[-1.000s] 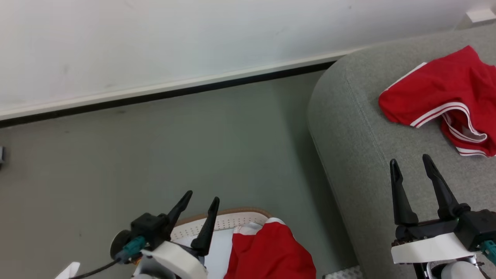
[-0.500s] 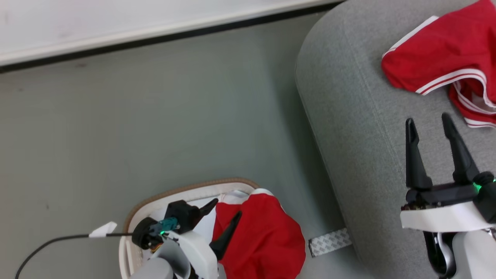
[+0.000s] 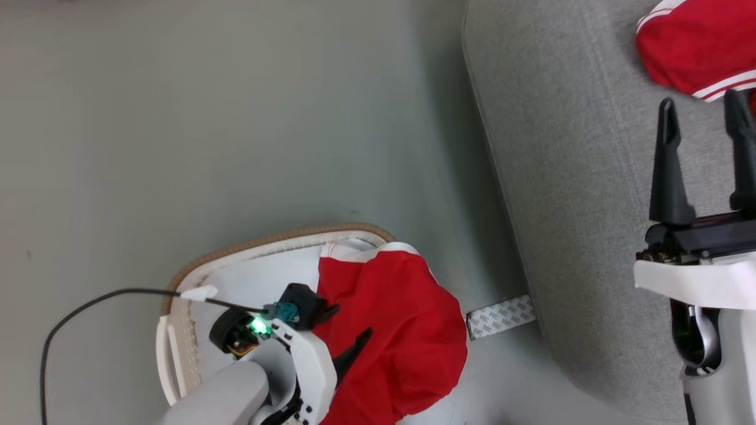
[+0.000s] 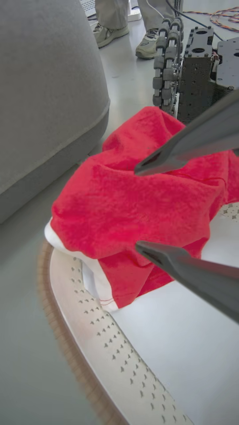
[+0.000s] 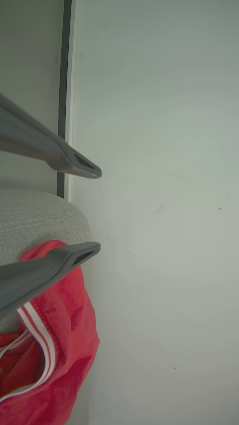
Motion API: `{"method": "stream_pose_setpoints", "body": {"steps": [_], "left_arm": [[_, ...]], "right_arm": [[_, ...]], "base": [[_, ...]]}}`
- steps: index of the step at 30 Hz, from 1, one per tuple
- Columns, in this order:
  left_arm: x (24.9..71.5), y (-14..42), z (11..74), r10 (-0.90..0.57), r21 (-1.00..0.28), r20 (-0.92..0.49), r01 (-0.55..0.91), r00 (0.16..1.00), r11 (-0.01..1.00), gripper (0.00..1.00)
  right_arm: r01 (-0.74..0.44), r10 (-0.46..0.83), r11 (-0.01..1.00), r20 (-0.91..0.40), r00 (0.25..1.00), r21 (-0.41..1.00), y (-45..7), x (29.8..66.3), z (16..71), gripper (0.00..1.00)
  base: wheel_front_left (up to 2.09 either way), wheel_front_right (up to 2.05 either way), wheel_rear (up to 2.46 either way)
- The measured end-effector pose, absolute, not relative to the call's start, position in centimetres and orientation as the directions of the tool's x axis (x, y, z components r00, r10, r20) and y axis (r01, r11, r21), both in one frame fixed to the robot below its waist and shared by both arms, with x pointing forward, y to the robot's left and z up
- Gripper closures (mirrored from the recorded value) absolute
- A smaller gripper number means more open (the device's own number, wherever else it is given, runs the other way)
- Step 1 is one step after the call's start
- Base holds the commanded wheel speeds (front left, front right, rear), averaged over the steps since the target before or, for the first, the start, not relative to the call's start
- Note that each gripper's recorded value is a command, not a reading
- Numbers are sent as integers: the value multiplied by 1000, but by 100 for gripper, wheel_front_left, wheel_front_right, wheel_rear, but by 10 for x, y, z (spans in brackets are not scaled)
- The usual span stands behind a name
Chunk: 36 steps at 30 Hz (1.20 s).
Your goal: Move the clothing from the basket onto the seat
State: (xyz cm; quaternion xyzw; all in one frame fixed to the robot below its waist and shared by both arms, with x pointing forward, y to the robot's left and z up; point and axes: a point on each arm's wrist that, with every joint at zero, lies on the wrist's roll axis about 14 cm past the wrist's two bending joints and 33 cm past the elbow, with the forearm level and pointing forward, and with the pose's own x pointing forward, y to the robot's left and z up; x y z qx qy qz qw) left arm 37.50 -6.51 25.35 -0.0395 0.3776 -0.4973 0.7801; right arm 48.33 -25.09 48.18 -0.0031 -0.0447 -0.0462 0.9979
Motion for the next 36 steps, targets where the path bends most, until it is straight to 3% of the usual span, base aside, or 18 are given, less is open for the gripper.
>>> {"method": "stream_pose_setpoints", "body": {"steps": [7, 20, 24, 34, 35, 36], "left_arm": [[352, -62, 213, -780, -501, -623, 735, 60, 457, 0], [336, -78, 172, -750, -569, -649, 736, -127, 368, 0], [322, -89, 167, -740, -575, -643, 762, -198, 296, 0], [320, -107, 174, -784, -590, -584, 773, -210, 232, 0], [318, -109, 175, -784, -591, -581, 775, -216, 225, 35], [317, -109, 176, -783, -590, -580, 778, -222, 217, 63]], "right_arm": [[122, -120, 992, 83, 989, -19, -263, 494, 469, 0], [161, -160, 987, 32, 987, -22, -279, 497, 441, 0], [180, -180, 983, 9, 984, -26, -287, 493, 434, 0], [195, -196, 980, -19, 980, -31, -292, 489, 425, 0], [195, -195, 980, -20, 981, -29, -292, 489, 425, 0], [194, -195, 981, -22, 981, -28, -292, 489, 424, 0]], "base": [[0, 0, 0], [0, 0, 0], [0, 0, 0], [0, 0, 0], [0, 0, 0], [0, 0, 0]]}}
